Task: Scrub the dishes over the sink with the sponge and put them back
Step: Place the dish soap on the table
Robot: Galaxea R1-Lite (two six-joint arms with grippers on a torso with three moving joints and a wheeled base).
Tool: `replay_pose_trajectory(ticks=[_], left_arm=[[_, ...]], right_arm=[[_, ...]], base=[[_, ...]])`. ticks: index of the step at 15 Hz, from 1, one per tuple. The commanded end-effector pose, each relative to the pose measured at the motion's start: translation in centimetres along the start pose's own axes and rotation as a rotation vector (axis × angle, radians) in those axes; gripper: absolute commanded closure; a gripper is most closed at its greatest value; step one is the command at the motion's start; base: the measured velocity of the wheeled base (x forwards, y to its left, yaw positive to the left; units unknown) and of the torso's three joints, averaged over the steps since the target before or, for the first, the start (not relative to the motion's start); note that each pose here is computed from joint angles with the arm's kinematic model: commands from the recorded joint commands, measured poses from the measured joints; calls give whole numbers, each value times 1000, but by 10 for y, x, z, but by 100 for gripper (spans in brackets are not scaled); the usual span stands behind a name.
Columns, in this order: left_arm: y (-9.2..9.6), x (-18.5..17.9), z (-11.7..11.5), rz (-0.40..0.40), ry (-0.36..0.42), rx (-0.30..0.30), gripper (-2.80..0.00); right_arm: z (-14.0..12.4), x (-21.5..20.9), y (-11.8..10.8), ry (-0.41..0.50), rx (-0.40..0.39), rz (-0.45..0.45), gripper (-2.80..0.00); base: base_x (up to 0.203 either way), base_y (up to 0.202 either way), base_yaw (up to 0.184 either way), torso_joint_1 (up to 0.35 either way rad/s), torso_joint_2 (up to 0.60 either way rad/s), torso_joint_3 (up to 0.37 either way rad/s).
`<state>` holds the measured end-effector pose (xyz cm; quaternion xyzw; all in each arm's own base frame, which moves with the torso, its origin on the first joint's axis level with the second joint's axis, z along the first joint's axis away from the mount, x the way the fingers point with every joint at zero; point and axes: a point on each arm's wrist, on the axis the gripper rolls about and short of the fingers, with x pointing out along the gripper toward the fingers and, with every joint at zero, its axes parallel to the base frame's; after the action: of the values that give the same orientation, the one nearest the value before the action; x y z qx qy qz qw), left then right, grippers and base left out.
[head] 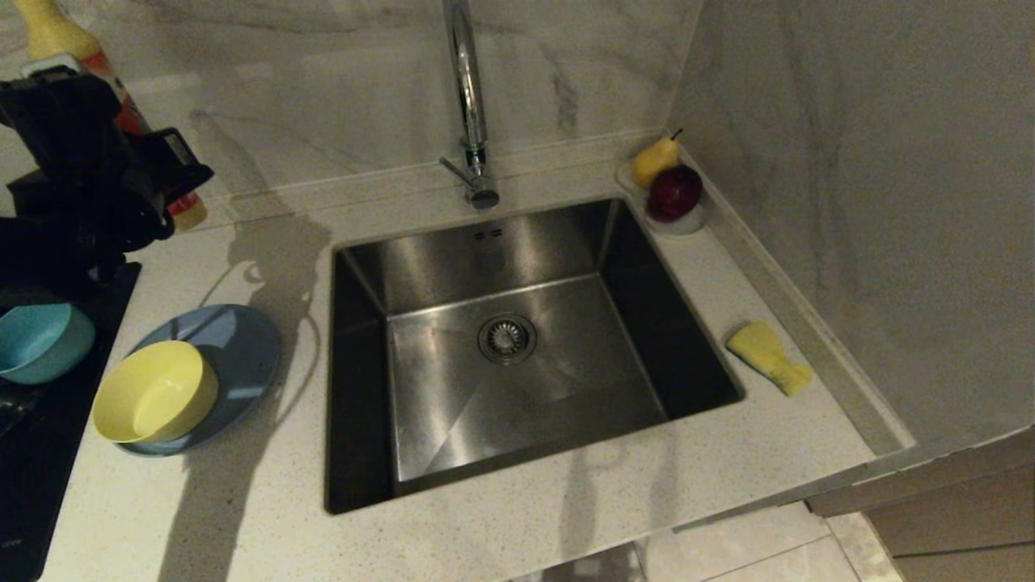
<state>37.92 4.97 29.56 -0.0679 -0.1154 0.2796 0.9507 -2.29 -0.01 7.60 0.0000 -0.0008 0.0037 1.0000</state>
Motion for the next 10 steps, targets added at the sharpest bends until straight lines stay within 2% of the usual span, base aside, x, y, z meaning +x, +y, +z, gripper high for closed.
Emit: replay_pose_trajectory(ticks=[1,5,10], left_arm=[[0,21,-46,0,81,43,0],[-4,40,-69,4,78,24,0],[-7,61,-80,13,31,4,0]], right_arm=[[0,0,0,-1,-1,2,0],[0,0,0,0,0,2,0],[0,0,0,0,0,1,0]], base=[[0,0,0,0,0,0],[0,0,0,0,0,0],[0,0,0,0,0,0]])
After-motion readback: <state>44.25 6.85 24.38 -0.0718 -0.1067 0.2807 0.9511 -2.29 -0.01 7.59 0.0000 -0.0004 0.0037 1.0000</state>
